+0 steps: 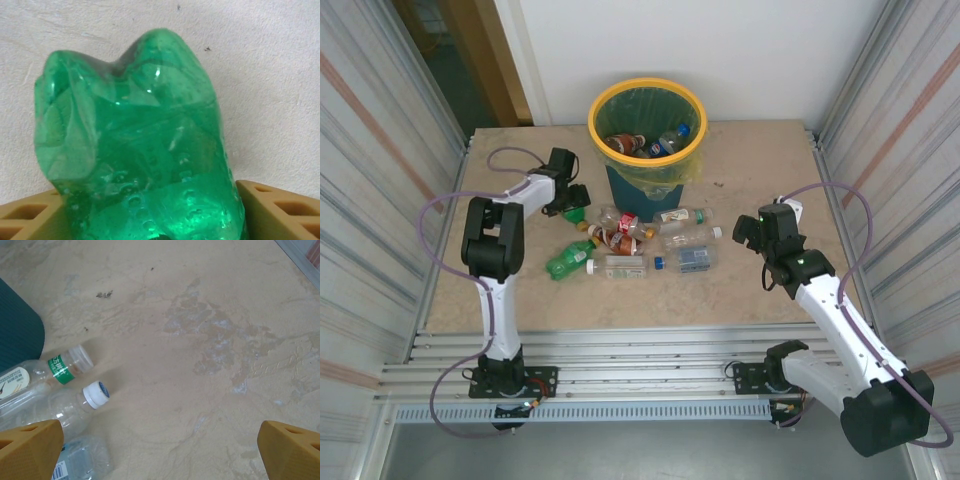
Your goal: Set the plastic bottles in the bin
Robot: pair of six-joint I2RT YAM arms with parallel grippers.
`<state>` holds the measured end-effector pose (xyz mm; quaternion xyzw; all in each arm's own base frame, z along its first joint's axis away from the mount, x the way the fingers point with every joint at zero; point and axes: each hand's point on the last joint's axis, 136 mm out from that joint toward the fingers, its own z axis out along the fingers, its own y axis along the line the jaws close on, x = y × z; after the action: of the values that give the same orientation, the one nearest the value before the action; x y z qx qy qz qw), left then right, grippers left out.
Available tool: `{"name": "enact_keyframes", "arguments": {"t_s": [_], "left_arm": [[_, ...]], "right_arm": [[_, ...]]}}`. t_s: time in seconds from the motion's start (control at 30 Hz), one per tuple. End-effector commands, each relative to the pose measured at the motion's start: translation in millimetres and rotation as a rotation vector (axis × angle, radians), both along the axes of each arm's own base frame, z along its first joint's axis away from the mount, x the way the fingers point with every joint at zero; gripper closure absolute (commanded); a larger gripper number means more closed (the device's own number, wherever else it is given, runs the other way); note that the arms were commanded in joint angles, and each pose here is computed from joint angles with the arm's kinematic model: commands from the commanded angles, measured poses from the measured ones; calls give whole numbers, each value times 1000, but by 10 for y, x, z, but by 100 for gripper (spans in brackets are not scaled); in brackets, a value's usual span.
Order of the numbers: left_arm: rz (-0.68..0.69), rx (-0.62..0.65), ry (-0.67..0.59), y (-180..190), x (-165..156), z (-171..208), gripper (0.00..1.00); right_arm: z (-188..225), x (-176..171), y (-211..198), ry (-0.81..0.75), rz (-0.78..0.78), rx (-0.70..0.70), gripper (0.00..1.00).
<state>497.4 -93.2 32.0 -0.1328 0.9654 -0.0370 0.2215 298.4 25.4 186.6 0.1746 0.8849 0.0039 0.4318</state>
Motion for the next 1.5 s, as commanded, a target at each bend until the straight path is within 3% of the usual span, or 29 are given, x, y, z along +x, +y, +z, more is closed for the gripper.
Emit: {"name": "enact_keyframes", "arguments": {"t_s": [0.0,0.23,0.37,0.7,1.17,1.47], "left_arm": [[15,35,52,147,-91,-162,29],[48,23,3,279,-150,-51,45],[49,27,-58,326,-166,195,47],[10,-15,-315,327,-358,1335,48],[-255,-174,-797,-438,-859,3371,48],[-367,-290,-976,-1029,-697,4095,49]], "right_arm": [[-58,-7,-43,9,-38,14,2],[-63,-7,-45,12,-46,20,2],[-50,-6,-42,7,-48,25,2],[-99,-19,-38,6,-52,36,2],[-178,-134,-61,-11,-71,74,2],[-179,-220,-104,-14,-114,106,2]]}}
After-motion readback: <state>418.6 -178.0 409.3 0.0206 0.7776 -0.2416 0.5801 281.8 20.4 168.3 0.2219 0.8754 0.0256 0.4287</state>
